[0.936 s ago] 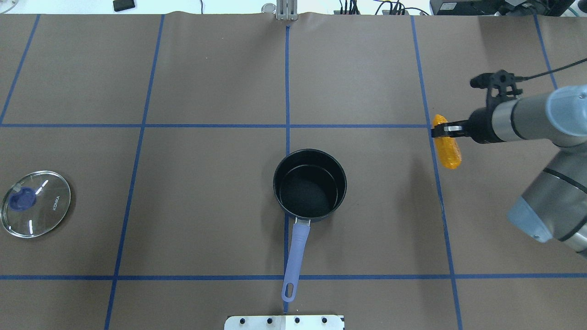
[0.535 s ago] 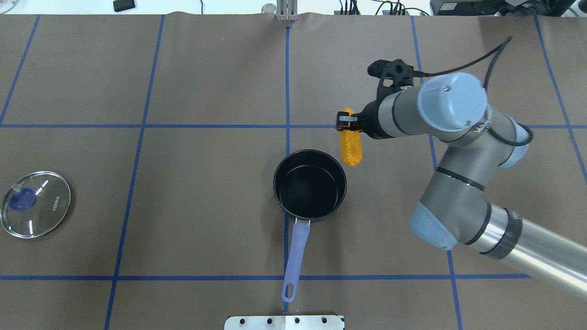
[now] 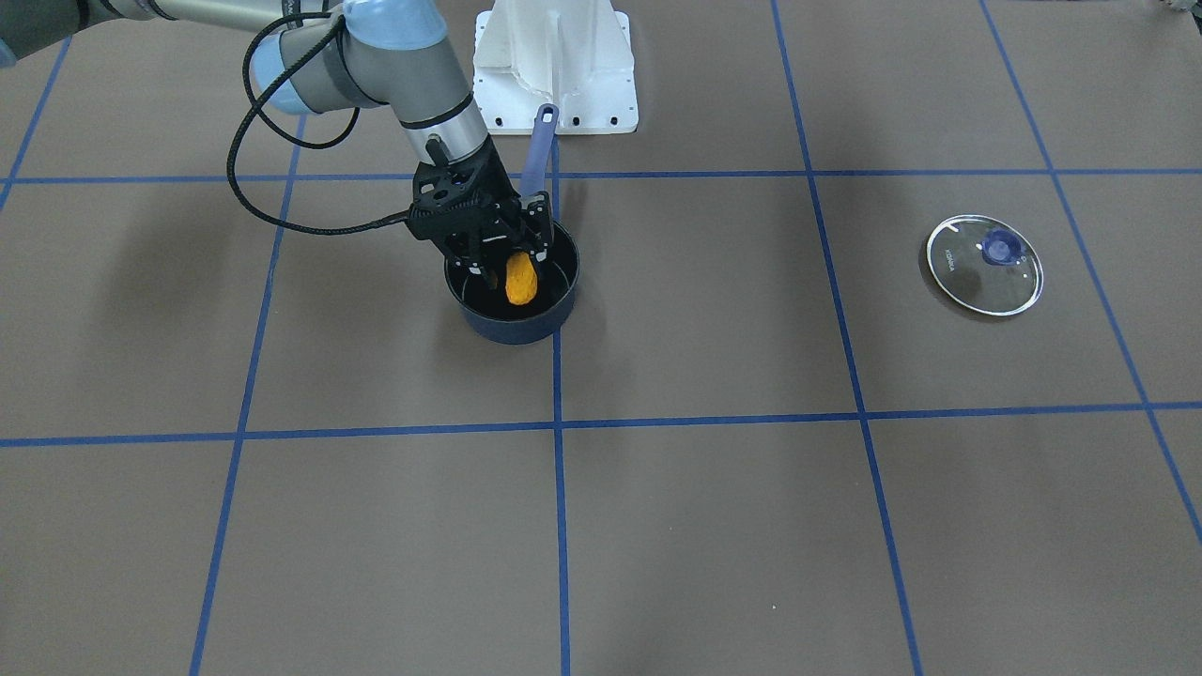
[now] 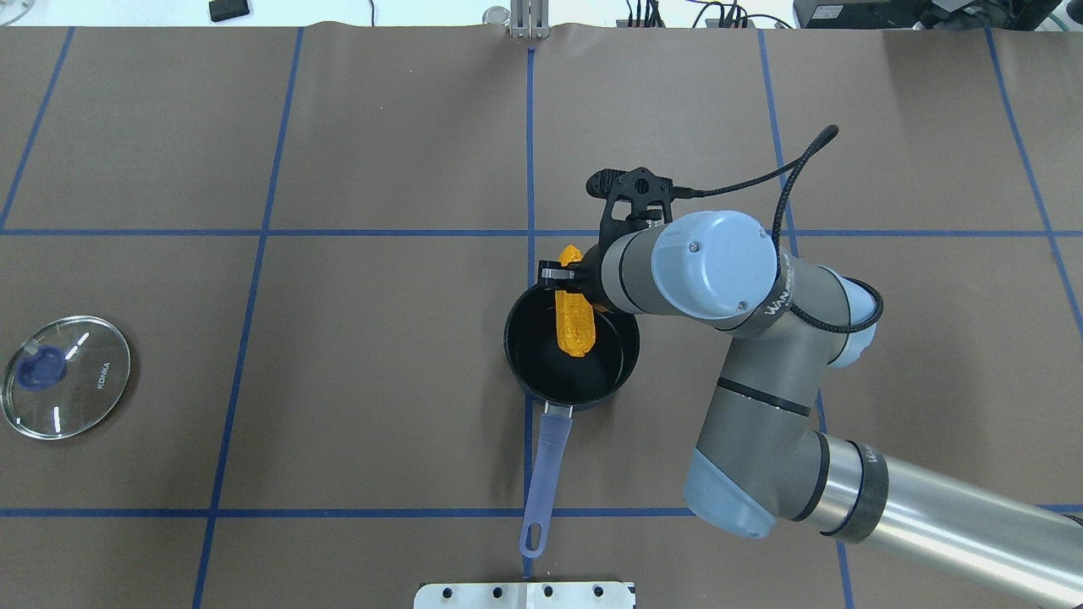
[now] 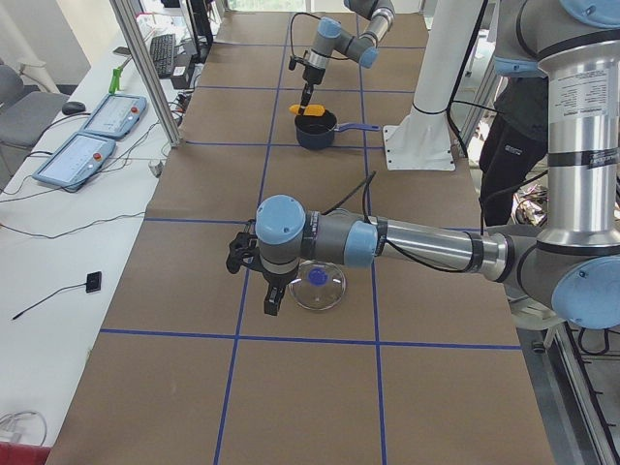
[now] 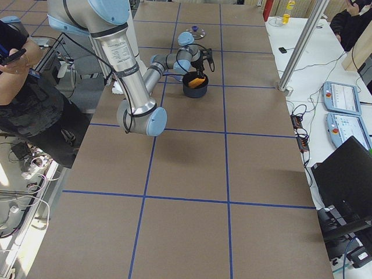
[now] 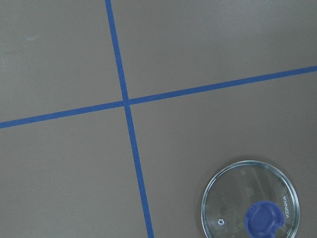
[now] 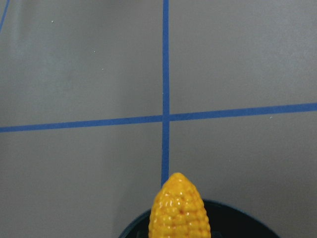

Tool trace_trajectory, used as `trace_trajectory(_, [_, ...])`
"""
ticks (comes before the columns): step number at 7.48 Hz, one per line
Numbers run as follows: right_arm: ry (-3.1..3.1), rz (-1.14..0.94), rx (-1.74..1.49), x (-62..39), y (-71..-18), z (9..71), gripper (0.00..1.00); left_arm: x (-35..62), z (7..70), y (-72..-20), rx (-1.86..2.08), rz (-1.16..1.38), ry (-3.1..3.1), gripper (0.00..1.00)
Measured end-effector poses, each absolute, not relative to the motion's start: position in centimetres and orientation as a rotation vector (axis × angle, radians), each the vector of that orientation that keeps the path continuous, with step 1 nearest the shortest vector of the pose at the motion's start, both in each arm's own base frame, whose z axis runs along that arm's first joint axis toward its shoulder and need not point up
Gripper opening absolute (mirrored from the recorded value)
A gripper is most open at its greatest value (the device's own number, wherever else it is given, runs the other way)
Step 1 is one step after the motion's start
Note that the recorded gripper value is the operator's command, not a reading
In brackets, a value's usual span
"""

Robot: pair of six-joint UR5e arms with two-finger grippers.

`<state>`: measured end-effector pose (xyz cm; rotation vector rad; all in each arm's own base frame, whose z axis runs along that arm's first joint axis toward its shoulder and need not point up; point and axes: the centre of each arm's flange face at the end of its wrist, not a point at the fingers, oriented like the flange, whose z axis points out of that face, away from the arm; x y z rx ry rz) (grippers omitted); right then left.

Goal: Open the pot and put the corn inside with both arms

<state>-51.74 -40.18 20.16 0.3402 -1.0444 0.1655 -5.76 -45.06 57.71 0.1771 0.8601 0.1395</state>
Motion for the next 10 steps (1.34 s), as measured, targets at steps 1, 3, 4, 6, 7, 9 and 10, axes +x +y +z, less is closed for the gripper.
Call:
trace_trajectory(1, [-1.024, 0.166, 0.338, -51.9, -40.0, 20.3, 1.00, -5.7, 57.8, -45.0, 0.176, 0.139, 0.861, 0.98])
trace_trajectory(3, [-0.980, 0.169, 0.337, -50.2, -41.8, 20.4, 1.00, -5.8, 57.9, -44.9, 0.173, 0.138, 0.859, 0.98])
trace_trajectory(4, [-0.942, 0.157, 0.330, -47.6, -44.7, 21.0, 1.00, -5.8, 58.1, -44.8, 0.168, 0.135, 0.857, 0.98])
trace_trajectory(6, [-0.829, 0.067, 0.304, -38.5, -52.5, 23.8, 1.00, -6.0, 58.7, -44.7, 0.152, 0.121, 0.816, 0.98])
trace_trajectory(7, [-0.783, 0.005, 0.280, -32.6, -56.0, 26.6, 1.00, -6.2, 59.1, -44.7, 0.146, 0.116, 0.781, 0.98])
trace_trajectory(9, [-0.699, -0.096, 0.249, -21.4, -60.7, 34.3, 1.00, -6.6, 59.6, -44.5, 0.141, 0.111, 0.744, 0.98])
trace_trajectory(10, [-0.695, -0.137, 0.220, -17.1, -61.6, 38.3, 1.00, -6.6, 60.0, -44.3, 0.135, 0.109, 0.738, 0.98])
